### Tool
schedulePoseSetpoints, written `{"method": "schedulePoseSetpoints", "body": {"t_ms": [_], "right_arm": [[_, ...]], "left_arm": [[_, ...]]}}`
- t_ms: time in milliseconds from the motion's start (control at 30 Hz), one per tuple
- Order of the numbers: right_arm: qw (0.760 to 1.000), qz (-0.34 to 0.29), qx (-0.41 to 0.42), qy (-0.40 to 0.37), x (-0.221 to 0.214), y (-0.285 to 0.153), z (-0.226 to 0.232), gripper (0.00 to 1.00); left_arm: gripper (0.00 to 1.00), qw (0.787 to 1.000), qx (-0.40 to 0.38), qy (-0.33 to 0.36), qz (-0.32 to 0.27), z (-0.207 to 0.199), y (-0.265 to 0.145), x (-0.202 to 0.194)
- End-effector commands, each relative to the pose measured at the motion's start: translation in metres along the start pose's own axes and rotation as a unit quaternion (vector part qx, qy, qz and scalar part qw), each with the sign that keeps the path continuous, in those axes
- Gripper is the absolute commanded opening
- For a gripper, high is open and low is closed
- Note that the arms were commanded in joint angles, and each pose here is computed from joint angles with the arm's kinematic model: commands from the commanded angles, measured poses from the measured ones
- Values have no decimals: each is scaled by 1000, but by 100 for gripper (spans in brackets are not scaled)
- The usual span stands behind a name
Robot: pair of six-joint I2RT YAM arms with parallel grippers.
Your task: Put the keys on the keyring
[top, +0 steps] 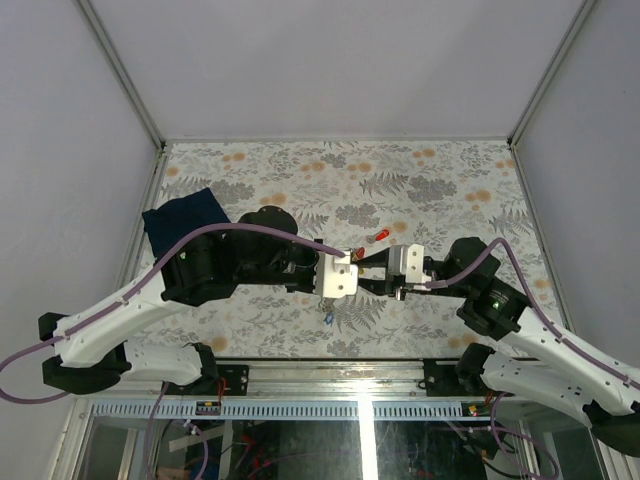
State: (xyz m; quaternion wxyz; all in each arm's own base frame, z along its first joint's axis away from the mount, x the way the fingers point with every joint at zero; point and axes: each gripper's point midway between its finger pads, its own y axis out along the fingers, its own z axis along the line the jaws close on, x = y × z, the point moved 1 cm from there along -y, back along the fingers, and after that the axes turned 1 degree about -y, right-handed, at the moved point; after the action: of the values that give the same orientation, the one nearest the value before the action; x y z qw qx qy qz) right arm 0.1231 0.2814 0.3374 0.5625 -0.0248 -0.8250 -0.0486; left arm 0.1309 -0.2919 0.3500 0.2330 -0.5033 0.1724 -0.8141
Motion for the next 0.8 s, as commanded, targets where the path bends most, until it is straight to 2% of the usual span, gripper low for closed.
{"method": "schedulePoseSetpoints", "body": {"t_ms": [0,400,433,533,600,667,767], "right_arm": [[999,-29,-12,-18,14,4,-9,32],[1000,-22,-20,-7,8,7,-11,25],[1000,-21,-21,-7,8,7,-12,22],[999,-14,-28,-7,6,7,-15,1],[999,-7,-32,-7,4,6,-15,0],[999,-9,-36,-11,5,3,-16,0],[999,-28,-43,-15,15,-1,-16,0]], "left_arm": [[0,999,23,18,-23,11,-9,17],[0,999,28,14,-16,15,-7,16],[0,999,29,13,-15,15,-7,16],[0,999,30,12,-16,16,-7,17],[1,999,33,10,-21,17,-8,19],[7,999,38,9,-33,18,-13,23],[23,996,49,8,-74,17,-24,34]]}}
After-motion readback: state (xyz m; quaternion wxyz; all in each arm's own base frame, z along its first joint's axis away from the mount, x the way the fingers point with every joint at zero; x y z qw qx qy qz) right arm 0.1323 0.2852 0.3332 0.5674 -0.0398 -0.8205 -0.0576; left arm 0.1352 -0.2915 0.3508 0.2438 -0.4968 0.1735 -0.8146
